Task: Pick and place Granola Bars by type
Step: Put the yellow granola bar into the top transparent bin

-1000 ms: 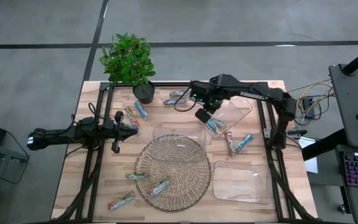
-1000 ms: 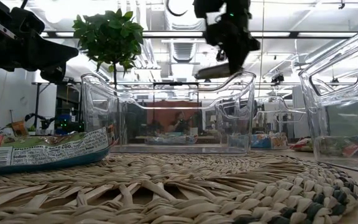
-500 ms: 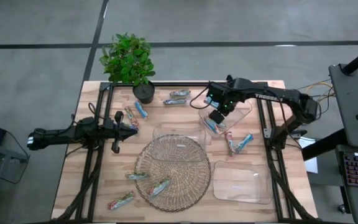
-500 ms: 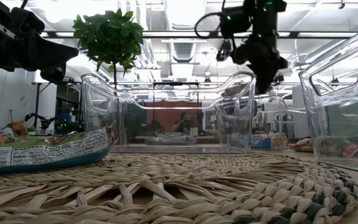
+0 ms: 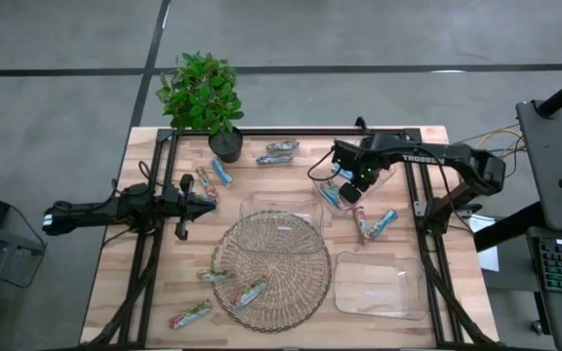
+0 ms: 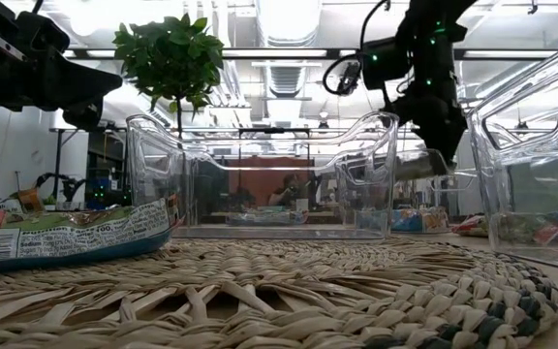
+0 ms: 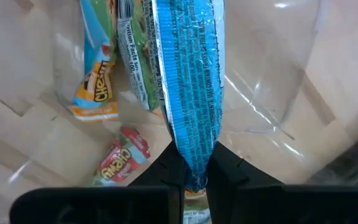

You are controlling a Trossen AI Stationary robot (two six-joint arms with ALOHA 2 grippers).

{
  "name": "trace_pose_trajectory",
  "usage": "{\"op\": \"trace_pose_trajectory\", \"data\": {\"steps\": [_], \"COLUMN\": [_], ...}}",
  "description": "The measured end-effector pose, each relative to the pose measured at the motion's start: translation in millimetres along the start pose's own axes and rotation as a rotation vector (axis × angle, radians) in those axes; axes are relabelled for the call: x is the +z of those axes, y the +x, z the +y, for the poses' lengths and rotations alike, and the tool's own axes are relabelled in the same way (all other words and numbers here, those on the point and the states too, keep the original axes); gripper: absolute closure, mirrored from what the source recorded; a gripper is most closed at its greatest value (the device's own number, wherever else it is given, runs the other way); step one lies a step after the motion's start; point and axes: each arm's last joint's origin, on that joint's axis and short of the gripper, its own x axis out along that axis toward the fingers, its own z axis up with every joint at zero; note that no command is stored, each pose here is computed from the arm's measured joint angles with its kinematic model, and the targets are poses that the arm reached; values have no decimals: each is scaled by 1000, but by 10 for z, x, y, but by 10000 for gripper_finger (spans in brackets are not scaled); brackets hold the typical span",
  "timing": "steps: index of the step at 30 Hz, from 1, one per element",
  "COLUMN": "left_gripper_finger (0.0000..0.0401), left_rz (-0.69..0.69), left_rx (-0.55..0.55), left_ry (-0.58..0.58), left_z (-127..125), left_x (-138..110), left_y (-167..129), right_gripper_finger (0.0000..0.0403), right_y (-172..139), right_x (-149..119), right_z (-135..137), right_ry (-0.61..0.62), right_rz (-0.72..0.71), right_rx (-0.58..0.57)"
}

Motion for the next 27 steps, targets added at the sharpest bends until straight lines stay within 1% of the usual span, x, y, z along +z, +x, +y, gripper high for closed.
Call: {"op": "trace_pose_trajectory", "data": {"steps": [7, 13, 19, 24, 27], "left_gripper_finger": [401, 401, 401, 401, 401], "left_rz": [0, 0, 0, 0, 0], "left_rx": [0, 0, 0, 0, 0], "left_ry": [0, 0, 0, 0, 0], "left_z": [0, 0, 0, 0, 0], "left_x": [0, 0, 0, 0, 0], "left_y": [0, 0, 0, 0, 0], "right_gripper_finger": [379, 379, 379, 378, 366], "right_y": [203, 401, 554, 637, 636], "right_x": [51, 63, 132, 185, 187], "right_z": [-5, -4, -34, -31, -27], "right_ry": [1, -24, -26, -24, -28], "right_rz": [-13, 6, 11, 8, 5], "right_rx": [5, -2, -5, -3, -1]}}
